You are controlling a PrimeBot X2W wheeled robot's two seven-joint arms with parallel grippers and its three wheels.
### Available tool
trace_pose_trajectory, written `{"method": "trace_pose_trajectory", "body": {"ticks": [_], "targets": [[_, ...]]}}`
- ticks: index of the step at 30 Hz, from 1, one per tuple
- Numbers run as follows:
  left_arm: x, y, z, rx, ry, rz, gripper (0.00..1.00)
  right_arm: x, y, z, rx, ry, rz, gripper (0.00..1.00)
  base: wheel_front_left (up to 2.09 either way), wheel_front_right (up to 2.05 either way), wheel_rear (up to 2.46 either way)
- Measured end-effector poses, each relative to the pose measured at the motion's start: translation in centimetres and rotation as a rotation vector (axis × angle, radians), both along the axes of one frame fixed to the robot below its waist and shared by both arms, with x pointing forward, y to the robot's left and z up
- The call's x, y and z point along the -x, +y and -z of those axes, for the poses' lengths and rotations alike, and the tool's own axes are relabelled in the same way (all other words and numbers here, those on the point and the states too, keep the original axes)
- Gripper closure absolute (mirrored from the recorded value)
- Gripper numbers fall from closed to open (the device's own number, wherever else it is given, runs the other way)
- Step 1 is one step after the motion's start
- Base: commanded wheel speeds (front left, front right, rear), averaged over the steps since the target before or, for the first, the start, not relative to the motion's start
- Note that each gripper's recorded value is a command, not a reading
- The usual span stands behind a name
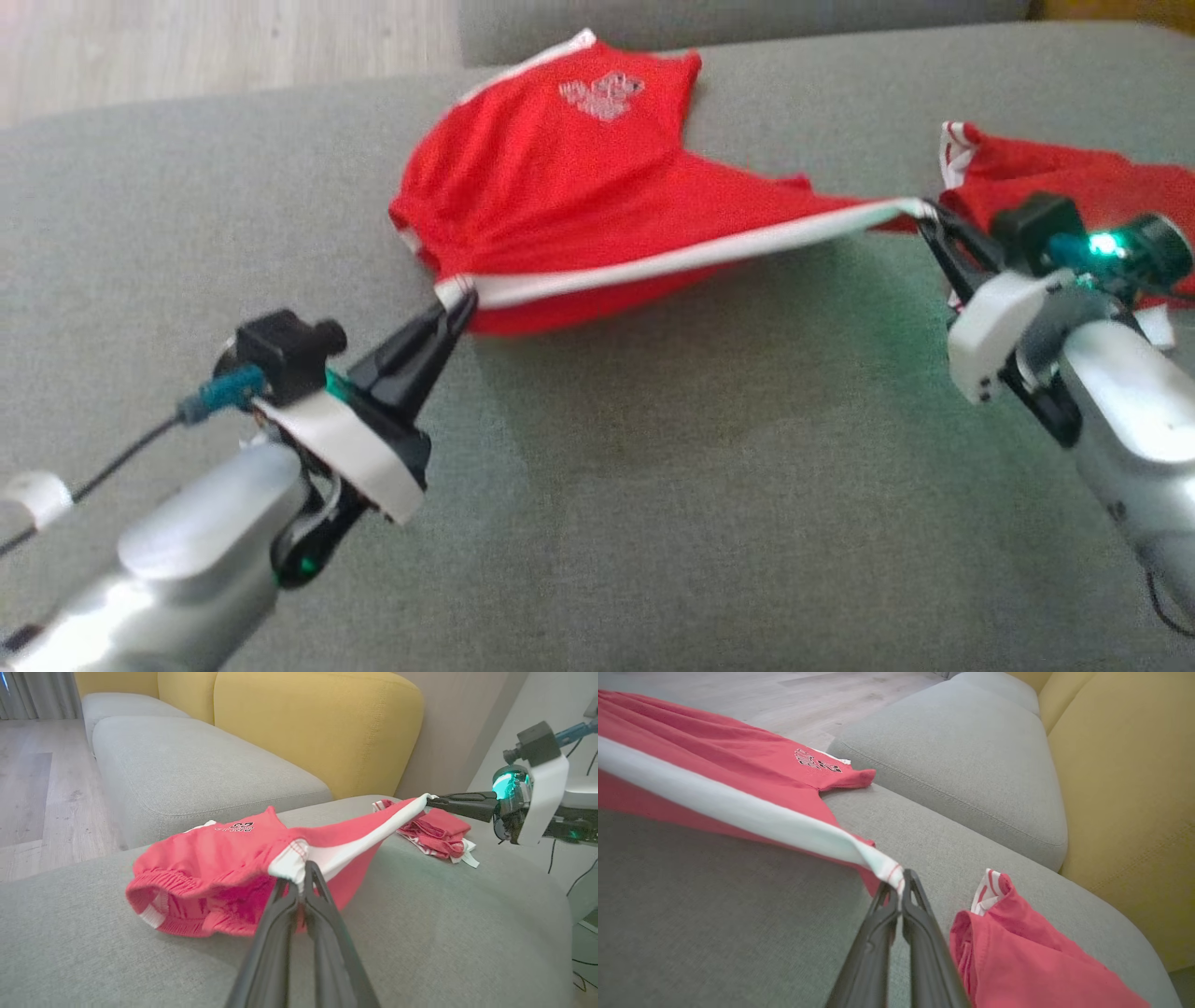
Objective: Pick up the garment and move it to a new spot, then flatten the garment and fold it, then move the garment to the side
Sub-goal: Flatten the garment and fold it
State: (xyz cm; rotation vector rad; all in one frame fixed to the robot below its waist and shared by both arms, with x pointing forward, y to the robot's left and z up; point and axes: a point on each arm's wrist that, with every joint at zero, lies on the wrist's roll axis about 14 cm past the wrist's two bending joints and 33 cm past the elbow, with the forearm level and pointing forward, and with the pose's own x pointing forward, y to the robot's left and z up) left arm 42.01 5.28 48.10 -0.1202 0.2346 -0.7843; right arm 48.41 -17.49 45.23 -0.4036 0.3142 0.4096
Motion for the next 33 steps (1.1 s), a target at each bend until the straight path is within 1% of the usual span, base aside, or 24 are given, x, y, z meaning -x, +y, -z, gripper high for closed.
{"method": "trace_pose_trajectory", "body": {"ticks": [6, 12, 20, 23, 27, 31, 33], "targets": [[2.6, -0.4, -0.6, 0.019, -0.012, 0.011, 1.0, 3.3, -0.7, -0.2, -0.021, 0.052, -0.007, 1.0, 0.0, 0.0, 0.0], [6.1, -0.8, 0.0, 0.032, 0.01, 0.032, 1.0, 6.9, -1.4, 0.1, -0.039, 0.102, -0.008, 1.0, 0.0, 0.0, 0.0], [10.8, -1.7, 0.5, 0.046, 0.034, 0.056, 1.0, 10.9, -2.7, -0.4, -0.041, 0.126, -0.008, 1.0, 0.0, 0.0, 0.0], [11.8, -2.0, 0.2, 0.057, 0.032, 0.055, 1.0, 12.1, -3.2, -0.3, -0.045, 0.142, -0.001, 1.0, 0.0, 0.0, 0.0], [12.1, -2.1, -0.5, 0.075, 0.023, 0.043, 1.0, 12.1, -3.5, -1.2, -0.049, 0.126, 0.009, 1.0, 0.0, 0.0, 0.0], [11.4, -1.7, -0.8, 0.086, 0.02, 0.016, 1.0, 10.7, -3.2, -3.0, -0.038, 0.073, -0.001, 1.0, 0.0, 0.0, 0.0], [10.7, -1.3, -0.8, 0.086, 0.019, -0.005, 1.0, 10.0, -3.1, -3.2, -0.019, 0.065, -0.007, 1.0, 0.0, 0.0, 0.0]]}}
